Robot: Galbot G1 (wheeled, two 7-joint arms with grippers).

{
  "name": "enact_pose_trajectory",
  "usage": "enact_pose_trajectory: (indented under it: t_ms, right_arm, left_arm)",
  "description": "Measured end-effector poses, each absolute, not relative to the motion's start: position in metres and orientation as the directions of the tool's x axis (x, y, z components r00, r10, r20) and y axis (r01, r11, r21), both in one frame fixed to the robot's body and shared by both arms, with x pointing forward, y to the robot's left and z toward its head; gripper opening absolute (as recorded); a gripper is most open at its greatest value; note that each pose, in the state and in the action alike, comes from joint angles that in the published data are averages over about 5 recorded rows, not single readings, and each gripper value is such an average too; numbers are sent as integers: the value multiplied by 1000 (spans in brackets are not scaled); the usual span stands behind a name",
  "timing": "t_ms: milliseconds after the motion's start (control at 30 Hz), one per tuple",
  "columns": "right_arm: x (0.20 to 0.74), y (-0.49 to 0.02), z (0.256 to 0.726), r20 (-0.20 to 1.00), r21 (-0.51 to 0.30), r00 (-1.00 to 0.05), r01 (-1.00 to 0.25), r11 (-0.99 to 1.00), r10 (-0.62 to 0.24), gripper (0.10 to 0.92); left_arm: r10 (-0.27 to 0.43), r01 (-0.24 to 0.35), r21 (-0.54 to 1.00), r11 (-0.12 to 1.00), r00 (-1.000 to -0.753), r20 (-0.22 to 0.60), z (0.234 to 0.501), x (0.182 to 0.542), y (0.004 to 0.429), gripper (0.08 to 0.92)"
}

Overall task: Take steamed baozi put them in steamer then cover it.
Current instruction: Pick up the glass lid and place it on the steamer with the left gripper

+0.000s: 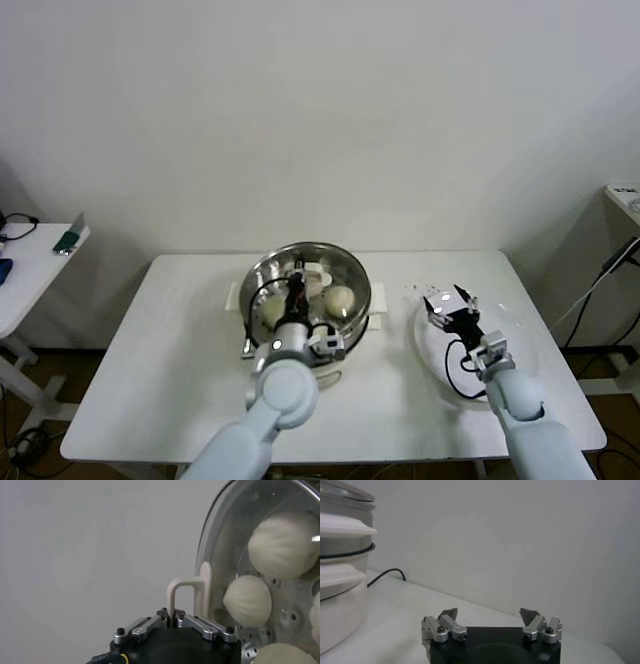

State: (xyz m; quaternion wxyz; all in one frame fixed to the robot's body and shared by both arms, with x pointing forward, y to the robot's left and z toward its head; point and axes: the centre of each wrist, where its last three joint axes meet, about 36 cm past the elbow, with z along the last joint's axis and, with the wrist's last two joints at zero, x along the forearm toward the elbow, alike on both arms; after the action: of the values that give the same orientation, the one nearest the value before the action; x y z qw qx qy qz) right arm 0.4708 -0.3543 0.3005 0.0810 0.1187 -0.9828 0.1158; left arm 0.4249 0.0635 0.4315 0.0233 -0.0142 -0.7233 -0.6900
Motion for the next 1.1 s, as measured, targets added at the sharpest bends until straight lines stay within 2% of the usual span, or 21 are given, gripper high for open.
enact_pose_trajectory:
  t_ms: [1100]
  right_arm:
    - [472, -355, 299, 181, -207, -961, -247, 947, -212, 823]
  left_arm:
    - [1, 38, 999, -15, -999, 38, 416, 424, 59, 147]
